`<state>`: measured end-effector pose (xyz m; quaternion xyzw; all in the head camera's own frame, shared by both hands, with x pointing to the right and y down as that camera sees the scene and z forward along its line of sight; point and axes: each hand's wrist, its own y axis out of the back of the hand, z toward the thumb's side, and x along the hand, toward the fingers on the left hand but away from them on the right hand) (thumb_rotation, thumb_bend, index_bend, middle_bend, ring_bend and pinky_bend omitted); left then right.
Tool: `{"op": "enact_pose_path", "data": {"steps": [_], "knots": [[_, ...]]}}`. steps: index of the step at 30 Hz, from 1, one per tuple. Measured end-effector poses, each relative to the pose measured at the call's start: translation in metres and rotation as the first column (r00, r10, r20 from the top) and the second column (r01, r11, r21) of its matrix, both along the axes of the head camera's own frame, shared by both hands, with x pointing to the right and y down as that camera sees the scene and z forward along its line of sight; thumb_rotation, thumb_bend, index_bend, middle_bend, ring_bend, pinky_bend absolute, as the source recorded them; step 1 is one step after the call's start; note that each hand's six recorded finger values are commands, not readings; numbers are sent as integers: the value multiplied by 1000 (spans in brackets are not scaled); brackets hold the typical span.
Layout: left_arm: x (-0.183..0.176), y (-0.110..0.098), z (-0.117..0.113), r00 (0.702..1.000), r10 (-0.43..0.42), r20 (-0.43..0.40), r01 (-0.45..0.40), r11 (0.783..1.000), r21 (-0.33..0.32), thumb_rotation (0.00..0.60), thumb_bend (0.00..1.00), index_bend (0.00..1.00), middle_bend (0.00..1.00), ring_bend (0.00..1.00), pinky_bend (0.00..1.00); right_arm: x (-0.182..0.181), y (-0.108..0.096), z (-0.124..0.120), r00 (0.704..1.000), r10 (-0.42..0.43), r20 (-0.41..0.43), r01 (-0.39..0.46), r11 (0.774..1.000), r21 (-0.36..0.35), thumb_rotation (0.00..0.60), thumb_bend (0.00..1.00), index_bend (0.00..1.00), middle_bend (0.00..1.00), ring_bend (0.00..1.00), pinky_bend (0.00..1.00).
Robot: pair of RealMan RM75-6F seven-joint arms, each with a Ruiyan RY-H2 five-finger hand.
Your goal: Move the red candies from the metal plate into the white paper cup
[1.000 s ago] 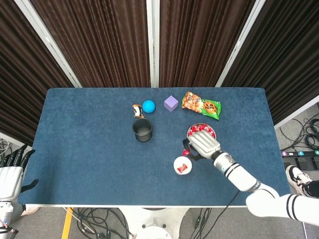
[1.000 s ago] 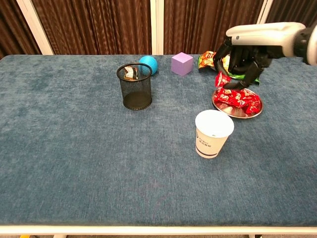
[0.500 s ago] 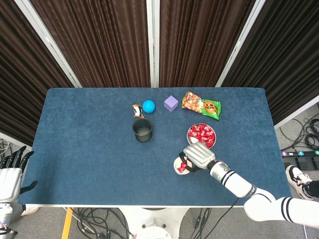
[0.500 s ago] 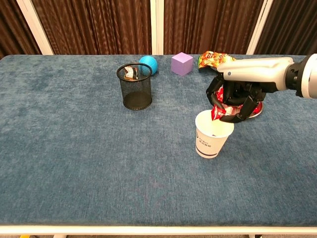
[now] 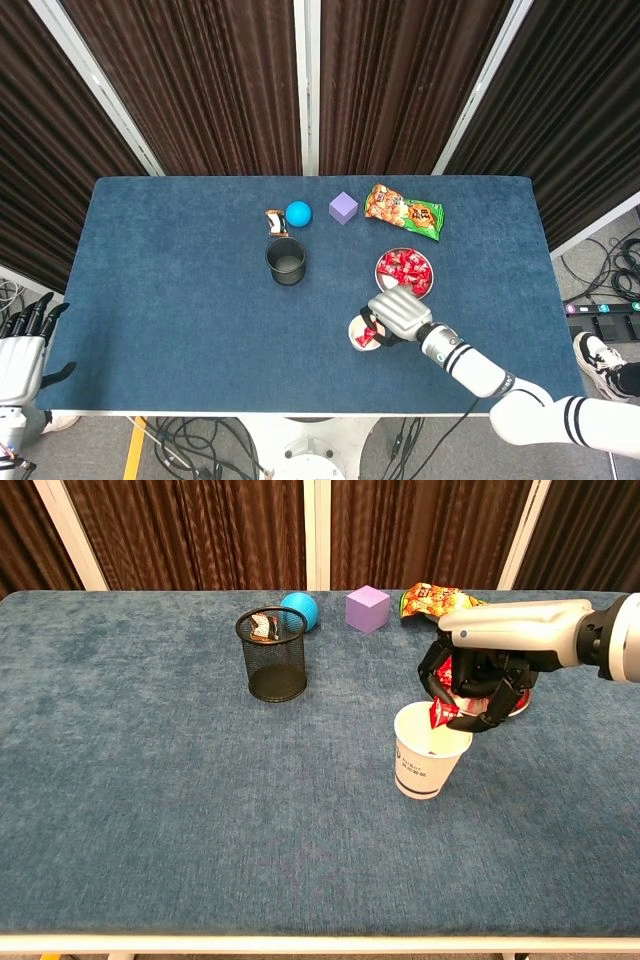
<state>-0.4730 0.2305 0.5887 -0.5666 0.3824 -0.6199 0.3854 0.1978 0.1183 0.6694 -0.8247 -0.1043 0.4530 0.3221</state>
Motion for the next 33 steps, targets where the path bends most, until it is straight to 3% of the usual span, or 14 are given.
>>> {"op": "enact_pose_path", "data": {"steps": [13,20,26,33], "knots": [[-1,0,1,1000,-2,-2,2,1000,1,600,1,214,161,141,194,-3,3,5,1000,-19,-12,19,1000,-8,600,160,207,953,915,1000],[0,0,1,1000,2,-4,-2,1000,1,600,1,214,161,140,194,-2,-1,0,1000,-3,2,3,1000,7,600,146,199,953,914,1000],[2,-1,2,1000,7,-6,-7,1000,1,600,1,214,161,140,194,14,-23,-13,996,87,20,-88,995,56,600,154,200,952,915,1000],[4,-2,2,1000,11,-12,-11,1000,1,600,1,214,161,140,194,51,-51,-4,980,189,-63,-181,977,115,600,212,299,953,916,1000]]}}
